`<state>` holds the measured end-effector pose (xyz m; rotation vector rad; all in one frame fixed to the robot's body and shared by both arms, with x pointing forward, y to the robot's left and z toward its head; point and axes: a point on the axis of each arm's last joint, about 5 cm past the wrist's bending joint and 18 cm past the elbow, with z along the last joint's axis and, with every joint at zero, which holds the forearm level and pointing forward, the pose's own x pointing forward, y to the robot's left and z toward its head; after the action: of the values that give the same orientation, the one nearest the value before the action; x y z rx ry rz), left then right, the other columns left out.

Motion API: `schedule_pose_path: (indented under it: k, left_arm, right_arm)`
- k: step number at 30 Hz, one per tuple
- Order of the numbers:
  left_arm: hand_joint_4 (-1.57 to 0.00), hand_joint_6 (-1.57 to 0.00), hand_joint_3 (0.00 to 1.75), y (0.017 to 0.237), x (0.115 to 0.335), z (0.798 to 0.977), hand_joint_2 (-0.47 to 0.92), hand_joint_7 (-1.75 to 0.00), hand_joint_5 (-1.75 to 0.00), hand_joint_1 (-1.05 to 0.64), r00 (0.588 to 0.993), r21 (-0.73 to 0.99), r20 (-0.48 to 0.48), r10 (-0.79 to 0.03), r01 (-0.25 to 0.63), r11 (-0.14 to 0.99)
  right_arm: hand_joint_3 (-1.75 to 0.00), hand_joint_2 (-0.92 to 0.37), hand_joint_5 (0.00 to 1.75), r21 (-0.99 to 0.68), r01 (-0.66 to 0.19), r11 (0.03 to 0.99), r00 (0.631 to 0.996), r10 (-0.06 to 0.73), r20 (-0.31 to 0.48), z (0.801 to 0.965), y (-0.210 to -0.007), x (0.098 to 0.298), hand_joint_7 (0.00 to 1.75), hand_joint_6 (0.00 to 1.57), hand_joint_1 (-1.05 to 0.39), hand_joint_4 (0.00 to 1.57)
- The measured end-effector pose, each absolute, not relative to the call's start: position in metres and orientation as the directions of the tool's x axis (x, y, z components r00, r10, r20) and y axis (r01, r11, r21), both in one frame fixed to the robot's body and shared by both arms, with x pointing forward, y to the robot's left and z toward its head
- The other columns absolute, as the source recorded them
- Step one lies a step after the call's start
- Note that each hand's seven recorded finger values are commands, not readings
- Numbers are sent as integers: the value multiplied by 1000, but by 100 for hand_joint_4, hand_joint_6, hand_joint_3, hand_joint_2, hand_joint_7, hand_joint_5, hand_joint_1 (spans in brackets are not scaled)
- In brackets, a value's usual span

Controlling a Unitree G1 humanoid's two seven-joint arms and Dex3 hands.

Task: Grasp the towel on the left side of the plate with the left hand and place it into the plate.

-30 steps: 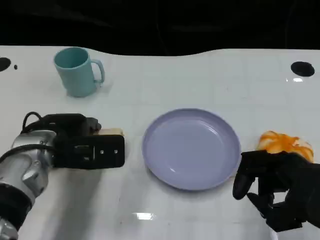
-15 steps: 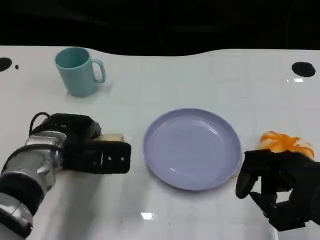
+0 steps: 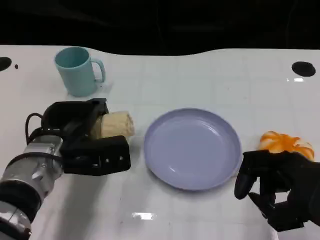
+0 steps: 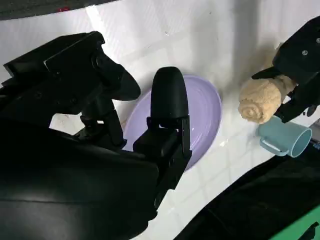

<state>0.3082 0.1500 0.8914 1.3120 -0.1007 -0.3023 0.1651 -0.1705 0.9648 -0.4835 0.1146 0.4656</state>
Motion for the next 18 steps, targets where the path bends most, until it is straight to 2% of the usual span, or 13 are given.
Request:
schedule_pose_path:
  k: [4, 10, 11, 13, 15, 18]
  left_arm:
    - [-82, -55, 17, 148, 309, 895, 92, -175, -175, -25, 953, 960, -76, -293, 149, 236]
    - [-83, -58, 18, 138, 314, 914, 89, -175, -175, -25, 944, 936, -7, -329, 122, 329]
    - [-83, -58, 18, 135, 315, 918, 89, -175, -175, -25, 940, 932, -14, -341, 136, 335]
    - [-85, -65, 20, 129, 316, 926, 88, -163, -175, -23, 931, 923, -24, -363, 160, 349]
    - [-86, -63, 24, 120, 315, 939, 87, -171, -175, -22, 913, 921, -12, -407, 169, 352]
    - [-88, -62, 27, 104, 312, 955, 85, -174, -175, -22, 886, 917, 31, -463, 158, 365]
  right_arm:
    - [-112, -55, 175, -416, -455, 787, 890, 401, -215, 964, -171, 166, 143, 71, 3, 74]
    - [-110, -55, 175, -399, -450, 799, 893, 392, -223, 960, -170, 167, 144, 70, 2, 73]
    - [-110, -55, 175, -399, -450, 799, 893, 389, -227, 959, -170, 168, 144, 70, 2, 73]
    - [-109, -56, 175, -403, -452, 796, 892, 390, -229, 959, -169, 168, 143, 70, 1, 73]
    - [-109, -56, 175, -409, -454, 792, 891, 392, -230, 958, -168, 169, 143, 70, 0, 74]
    - [-108, -56, 175, -411, -457, 789, 889, 396, -230, 959, -167, 169, 143, 70, 0, 75]
